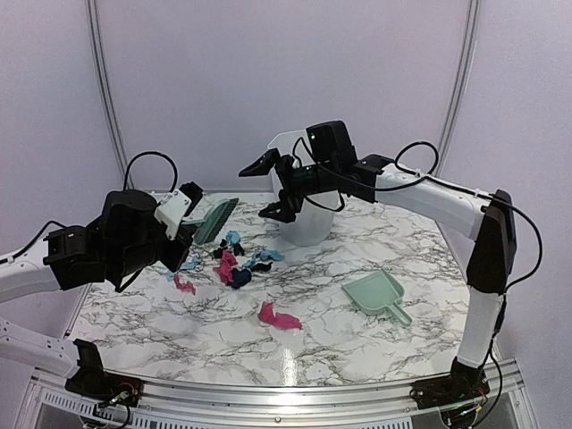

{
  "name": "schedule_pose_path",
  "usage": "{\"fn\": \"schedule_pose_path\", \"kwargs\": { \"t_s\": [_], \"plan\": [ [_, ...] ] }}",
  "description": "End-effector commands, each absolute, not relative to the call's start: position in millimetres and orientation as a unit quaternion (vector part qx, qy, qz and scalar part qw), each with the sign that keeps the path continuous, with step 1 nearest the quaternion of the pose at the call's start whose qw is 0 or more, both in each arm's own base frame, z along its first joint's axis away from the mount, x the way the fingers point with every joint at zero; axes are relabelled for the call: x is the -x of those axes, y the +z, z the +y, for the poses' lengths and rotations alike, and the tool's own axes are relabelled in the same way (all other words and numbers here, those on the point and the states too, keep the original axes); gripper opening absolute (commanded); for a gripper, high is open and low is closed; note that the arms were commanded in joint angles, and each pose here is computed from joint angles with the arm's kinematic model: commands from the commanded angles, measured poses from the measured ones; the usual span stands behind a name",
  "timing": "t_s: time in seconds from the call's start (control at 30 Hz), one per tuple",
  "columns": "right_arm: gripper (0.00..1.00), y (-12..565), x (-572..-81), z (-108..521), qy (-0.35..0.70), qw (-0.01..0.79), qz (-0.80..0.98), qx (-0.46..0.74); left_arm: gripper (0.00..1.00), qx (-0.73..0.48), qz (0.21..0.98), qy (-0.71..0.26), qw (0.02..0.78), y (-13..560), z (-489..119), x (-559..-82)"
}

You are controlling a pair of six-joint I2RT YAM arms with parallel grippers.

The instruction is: Sweep away the paper scraps from the table

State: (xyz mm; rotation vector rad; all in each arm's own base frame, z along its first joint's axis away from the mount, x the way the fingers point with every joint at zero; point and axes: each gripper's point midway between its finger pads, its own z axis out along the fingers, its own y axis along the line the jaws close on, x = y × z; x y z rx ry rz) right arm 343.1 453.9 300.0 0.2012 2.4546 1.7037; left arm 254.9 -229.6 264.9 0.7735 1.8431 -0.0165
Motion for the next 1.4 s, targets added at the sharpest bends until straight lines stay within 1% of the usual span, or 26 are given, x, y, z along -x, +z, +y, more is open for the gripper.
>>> {"fn": "schedule_pose_path", "kwargs": {
  "t_s": [0.0, 0.07, 0.1, 0.17, 0.2, 0.27, 0.3, 0.37, 0.47, 0.57, 0.7, 0.8, 1.0, 1.13, 1.27, 1.37],
  "plan": [
    [0.99, 373, -349, 443, 0.569, 0.256, 0.778, 0.077, 0.00, -0.210, 0.817, -0.035, 0.536, 280, -199, -249],
    [0.98, 385, -353, 435, 0.519, 0.338, 0.775, 0.127, 0.00, -0.194, 0.827, -0.041, 0.526, 280, -189, -243],
    [0.98, 387, -351, 431, 0.475, 0.387, 0.770, 0.178, 0.00, -0.186, 0.833, -0.041, 0.519, 279, -184, -239],
    [0.99, 382, -337, 430, 0.404, 0.446, 0.755, 0.261, 0.00, -0.169, 0.842, -0.049, 0.509, 278, -174, -233],
    [0.99, 375, -329, 428, 0.370, 0.458, 0.751, 0.299, 0.00, -0.163, 0.846, -0.060, 0.504, 278, -172, -229],
    [0.98, 352, -321, 415, 0.313, 0.457, 0.763, 0.332, 0.00, -0.148, 0.851, -0.080, 0.498, 280, -168, -222],
    [0.99, 346, -320, 401, 0.286, 0.460, 0.777, 0.320, 0.00, -0.136, 0.852, -0.088, 0.497, 281, -166, -220],
    [0.99, 323, -323, 364, 0.199, 0.468, 0.815, 0.278, 0.00, -0.127, 0.853, -0.111, 0.493, 281, -164, -214],
    [0.98, 311, -312, 313, 0.129, 0.481, 0.832, 0.246, 0.00, -0.108, 0.857, -0.125, 0.488, 274, -160, -210],
    [0.99, 294, -295, 276, 0.095, 0.453, 0.858, 0.223, 0.00, -0.104, 0.860, -0.125, 0.483, 270, -159, -210],
    [0.99, 251, -272, 229, 0.045, 0.371, 0.916, 0.147, 0.00, -0.101, 0.869, -0.128, 0.467, 262, -162, -209],
    [0.99, 216, -253, 205, 0.021, 0.315, 0.941, 0.122, 0.00, -0.100, 0.878, -0.132, 0.449, 259, -164, -207],
    [0.99, 164, -238, 147, 0.028, 0.225, 0.974, 0.008, 0.00, -0.116, 0.899, -0.143, 0.398, 252, -171, -198],
    [0.99, 154, -233, 137, 0.017, 0.211, 0.977, -0.001, 0.00, -0.137, 0.902, -0.144, 0.382, 247, -176, -195],
    [0.99, 124, -218, 135, 0.023, 0.171, 0.985, 0.000, 0.00, -0.167, 0.901, -0.129, 0.380, 244, -179, -196],
    [0.98, 106, -211, 136, 0.037, 0.163, 0.986, 0.004, 0.00, -0.177, 0.897, -0.128, 0.385, 249, -179, -196]
  ]
}}
